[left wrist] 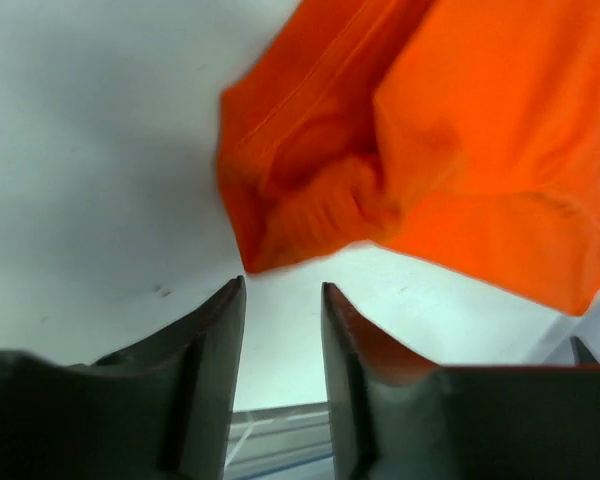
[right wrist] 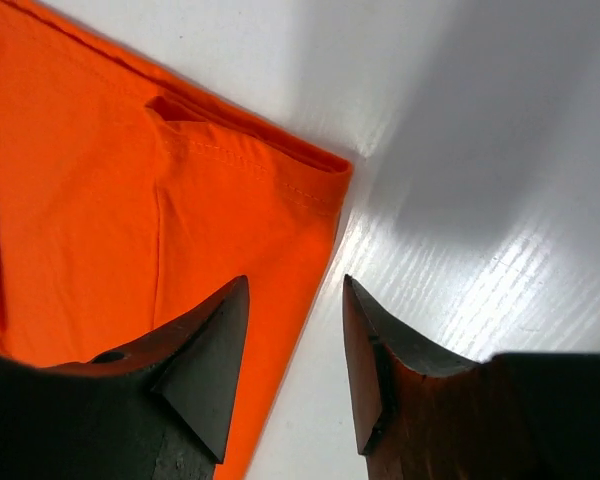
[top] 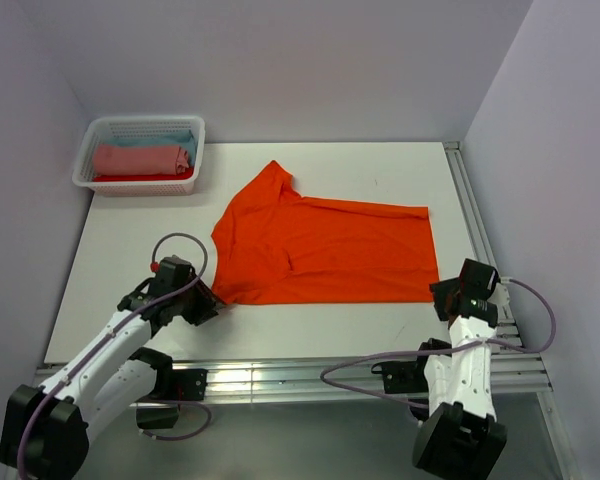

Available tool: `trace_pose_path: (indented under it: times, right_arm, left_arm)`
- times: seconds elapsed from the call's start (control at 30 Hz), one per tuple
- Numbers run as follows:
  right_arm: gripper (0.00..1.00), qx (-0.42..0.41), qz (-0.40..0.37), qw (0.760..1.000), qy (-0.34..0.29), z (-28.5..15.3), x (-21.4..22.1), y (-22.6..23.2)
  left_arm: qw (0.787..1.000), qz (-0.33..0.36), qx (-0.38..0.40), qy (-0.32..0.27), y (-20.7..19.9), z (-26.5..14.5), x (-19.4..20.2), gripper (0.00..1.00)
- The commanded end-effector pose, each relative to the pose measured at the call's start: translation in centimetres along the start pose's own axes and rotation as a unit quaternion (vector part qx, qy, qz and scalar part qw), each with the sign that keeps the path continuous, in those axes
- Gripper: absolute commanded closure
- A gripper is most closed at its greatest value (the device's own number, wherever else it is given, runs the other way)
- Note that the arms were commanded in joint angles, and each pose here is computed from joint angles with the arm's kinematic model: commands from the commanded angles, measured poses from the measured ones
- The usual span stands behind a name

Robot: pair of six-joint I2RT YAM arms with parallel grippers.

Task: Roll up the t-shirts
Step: Fold the tshirt

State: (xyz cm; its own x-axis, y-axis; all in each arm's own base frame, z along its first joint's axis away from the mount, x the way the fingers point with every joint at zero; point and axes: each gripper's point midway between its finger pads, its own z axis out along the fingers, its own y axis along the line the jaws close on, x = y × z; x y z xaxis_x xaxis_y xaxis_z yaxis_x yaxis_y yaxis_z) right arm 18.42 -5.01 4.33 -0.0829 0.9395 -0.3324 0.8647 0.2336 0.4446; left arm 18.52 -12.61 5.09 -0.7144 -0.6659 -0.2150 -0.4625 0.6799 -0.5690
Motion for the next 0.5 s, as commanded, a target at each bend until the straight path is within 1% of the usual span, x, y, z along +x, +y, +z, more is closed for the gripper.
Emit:
trace_pose_path:
  times: [0.0,0.03,0.07,0.1,0.13,0.27,0.3,0.33,0.4,0.43,0.47]
  right_arm:
    - [0.49,0.001,0.004,0.999,-0.035,-1.3,-1.4,0.0]
    - [0.49,-0.001,0.0,0.999,-0.045,-1.7,-1.8,0.1]
    - [0.48,0.001,-0.002,0.999,-0.053,-2.1,-2.2,0.1]
    - [0.46,0.0,-0.002,0.998,-0.064,-2.5,-2.7,0.3]
    - [0.45,-0.008,-0.006,0.998,-0.069,-2.9,-3.1,0.9]
    - [0.45,-0.014,-0.014,0.996,-0.087,-4.1,-4.3,1.9]
    - [0.45,-0.025,-0.03,0.995,-0.093,-4.5,-4.8,2.5]
    - [0.46,-0.039,-0.042,0.995,-0.084,-4.7,-4.6,3.2]
    - [0.48,-0.083,-0.06,0.992,-0.074,-5.0,-4.4,5.0]
    - [0.49,-0.112,-0.091,0.987,-0.065,-5.0,-3.9,5.9]
    - [0.49,-0.151,-0.102,0.982,-0.054,-5.3,-3.5,7.4]
  left_arm:
    - [0.999,-0.009,-0.027,0.016,-0.7,-1.1,-0.1,0.57]
    - [0.999,-0.009,-0.031,0.014,-0.8,-1.3,-0.2,0.45]
    - [0.999,-0.007,-0.04,0.008,-0.6,-1.5,-0.5,0.43]
    - [0.999,-0.007,-0.035,0.0,-1.3,-2.1,-1.0,0.42]
    - [0.999,-0.002,-0.038,-0.006,-1.5,-2.4,-1.3,0.33]
    - [0.997,0.023,-0.059,-0.045,-2.2,-4.2,-3.4,0.3]
    - [0.996,0.037,-0.052,-0.058,-3.0,-4.7,-4.2,0.29]
    - [0.996,0.047,-0.045,-0.06,-3.5,-4.8,-4.5,0.28]
    - [0.995,0.064,-0.041,-0.062,-4.4,-4.7,-5.1,0.28]
    - [0.995,0.07,-0.03,-0.066,-5.1,-4.5,-5.5,0.28]
    - [0.994,0.072,-0.042,-0.065,-4.9,-3.8,-5.8,0.29]
